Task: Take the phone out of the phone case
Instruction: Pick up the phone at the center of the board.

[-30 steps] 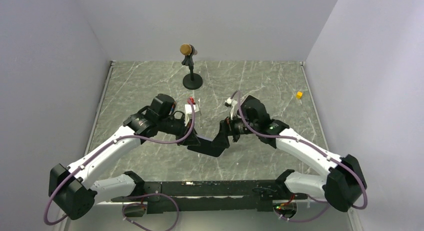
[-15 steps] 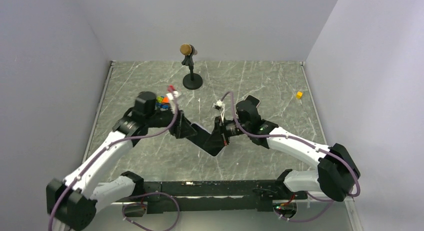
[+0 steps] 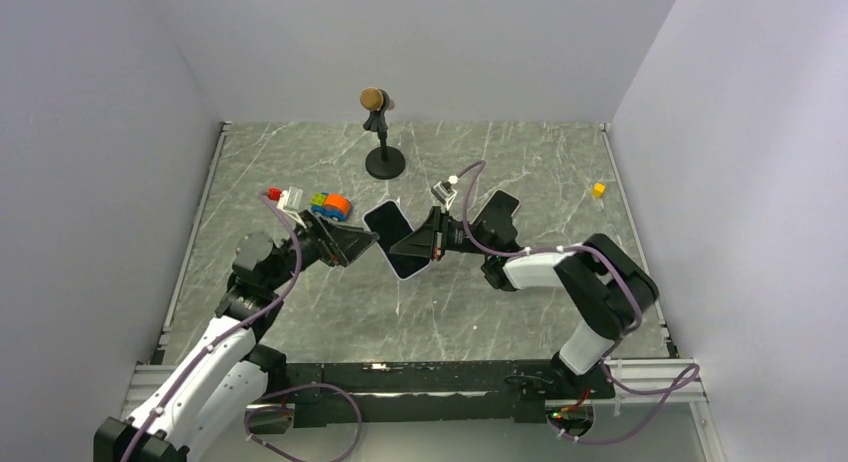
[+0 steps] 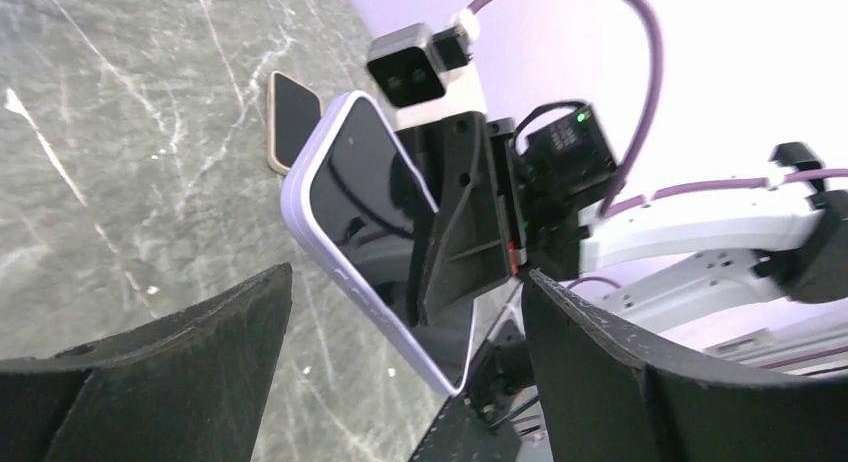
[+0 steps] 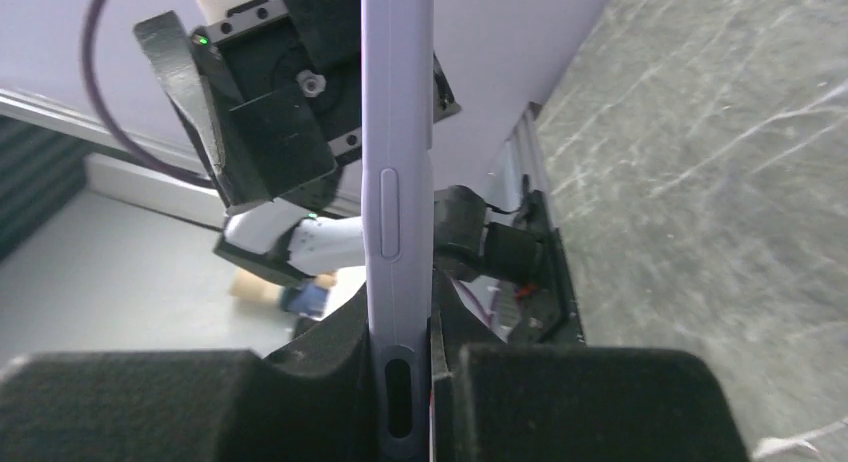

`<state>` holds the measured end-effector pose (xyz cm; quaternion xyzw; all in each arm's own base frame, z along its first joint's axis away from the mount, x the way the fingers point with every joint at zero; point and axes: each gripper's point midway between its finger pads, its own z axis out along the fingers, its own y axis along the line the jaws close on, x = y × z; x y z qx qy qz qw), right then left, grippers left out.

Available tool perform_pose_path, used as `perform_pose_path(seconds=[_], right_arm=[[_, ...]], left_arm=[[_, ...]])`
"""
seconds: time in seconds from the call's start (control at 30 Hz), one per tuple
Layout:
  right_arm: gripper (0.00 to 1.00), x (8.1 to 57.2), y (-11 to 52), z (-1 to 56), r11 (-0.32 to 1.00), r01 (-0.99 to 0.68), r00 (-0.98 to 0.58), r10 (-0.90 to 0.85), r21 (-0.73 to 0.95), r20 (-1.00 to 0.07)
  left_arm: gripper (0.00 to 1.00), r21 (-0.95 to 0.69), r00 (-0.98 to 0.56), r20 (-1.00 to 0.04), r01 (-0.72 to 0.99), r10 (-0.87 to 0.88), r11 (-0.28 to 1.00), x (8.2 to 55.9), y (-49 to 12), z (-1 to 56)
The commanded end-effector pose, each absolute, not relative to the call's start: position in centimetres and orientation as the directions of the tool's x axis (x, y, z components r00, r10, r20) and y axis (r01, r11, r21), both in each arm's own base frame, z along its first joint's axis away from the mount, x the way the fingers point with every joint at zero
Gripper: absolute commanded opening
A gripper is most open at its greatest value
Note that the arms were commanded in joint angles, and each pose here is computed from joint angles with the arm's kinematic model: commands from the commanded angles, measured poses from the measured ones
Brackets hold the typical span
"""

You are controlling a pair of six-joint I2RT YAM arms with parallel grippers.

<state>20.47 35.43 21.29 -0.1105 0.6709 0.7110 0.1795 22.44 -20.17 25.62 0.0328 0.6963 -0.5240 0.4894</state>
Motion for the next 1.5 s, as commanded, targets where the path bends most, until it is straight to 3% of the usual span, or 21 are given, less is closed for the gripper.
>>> perform_pose_path(seconds=[0.0, 0.2, 0.37, 0.53, 0.7, 0.77, 0.8, 0.83, 0.87, 0.9, 0.93, 0.97, 1.07, 1.17, 1.27, 1.47], right_arm=[[0.00, 18.6, 34.5, 28.8, -0.366, -0.461, -0.887, 0.184, 0.808, -0.423], [0.00, 18.3, 36.3, 27.5, -0.328, -0.432, -0.902, 0.142, 0.840, -0.408], [0.00, 18.3, 37.6, 27.0, -0.253, -0.467, -0.884, 0.139, 0.848, -0.445], [0.00, 19.1, 38.2, 26.8, -0.162, -0.516, -0.854, 0.169, 0.841, -0.491], [0.00, 19.8, 38.4, 26.7, -0.062, -0.554, -0.823, 0.191, 0.830, -0.535], [0.00, 19.8, 38.3, 26.9, -0.046, -0.568, -0.812, 0.196, 0.822, -0.550], [0.02, 19.8, 38.3, 26.9, -0.035, -0.579, -0.804, 0.191, 0.814, -0.564], [0.20, 19.8, 38.2, 26.7, -0.015, -0.587, -0.799, 0.177, 0.810, -0.575], [0.54, 20.0, 38.1, 26.5, 0.023, -0.591, -0.793, 0.171, 0.807, -0.585], [0.77, 20.3, 37.8, 26.1, 0.079, -0.599, -0.779, 0.173, 0.797, -0.603], [0.97, 20.6, 37.3, 25.5, 0.150, -0.608, -0.762, 0.165, 0.779, -0.626], [0.99, 21.0, 36.6, 25.0, 0.227, -0.616, -0.741, 0.156, 0.754, -0.653], [1.00, 21.8, 33.1, 22.1, 0.481, -0.592, -0.704, 0.081, 0.646, -0.706], [1.00, 22.0, 29.9, 21.3, 0.584, -0.563, -0.693, 0.052, 0.585, -0.719], [0.97, 20.5, 29.2, 22.0, 0.505, -0.605, -0.708, 0.015, 0.616, -0.706], [0.77, 16.5, 31.0, 24.8, 0.229, -0.709, -0.691, -0.038, 0.667, -0.722]], left_arm=[[0.88, -0.766, -0.518, -0.619, 0.563, -0.590, 0.309, 23.2, -20.7, 28.8], [0.86, -0.774, -0.533, -0.598, 0.577, -0.599, 0.260, 23.6, -21.3, 29.2], [0.62, -0.767, -0.558, -0.611, 0.593, -0.561, 0.246, 23.7, -22.2, 29.5], [0.44, -0.763, -0.579, -0.604, 0.618, -0.548, 0.189, 22.6, -23.3, 30.0], [0.41, -0.762, -0.607, -0.603, 0.631, -0.518, 0.147, 21.5, -24.6, 30.5], [0.23, -0.749, -0.606, -0.611, 0.652, -0.510, 0.123, 21.0, -24.9, 30.9], [0.05, -0.742, -0.601, -0.614, 0.660, -0.511, 0.115, 20.9, -24.9, 31.0], [0.00, -0.742, -0.603, -0.612, 0.661, -0.512, 0.109, 20.8, -24.9, 31.1], [0.00, -0.736, -0.594, -0.614, 0.669, -0.519, 0.105, 20.8, -24.7, 31.3], [0.00, -0.728, -0.584, -0.618, 0.678, -0.526, 0.102, 20.8, -24.5, 31.6], [0.00, -0.723, -0.579, -0.620, 0.684, -0.530, 0.099, 20.8, -24.4, 31.8], [0.00, -0.719, -0.578, -0.623, 0.689, -0.527, 0.094, 20.8, -24.3, 32.1], [0.00, -0.697, -0.588, -0.649, 0.714, -0.482, 0.067, 20.8, -24.2, 33.3], [0.00, -0.675, -0.615, -0.684, 0.738, -0.393, 0.019, 20.3, -24.4, 34.0], [0.00, -0.659, -0.620, -0.702, 0.752, -0.351, -0.010, 20.3, -24.2, 34.3], [0.00, -0.677, -0.643, -0.694, 0.736, -0.324, -0.011, 21.2, -23.6, 33.9]])
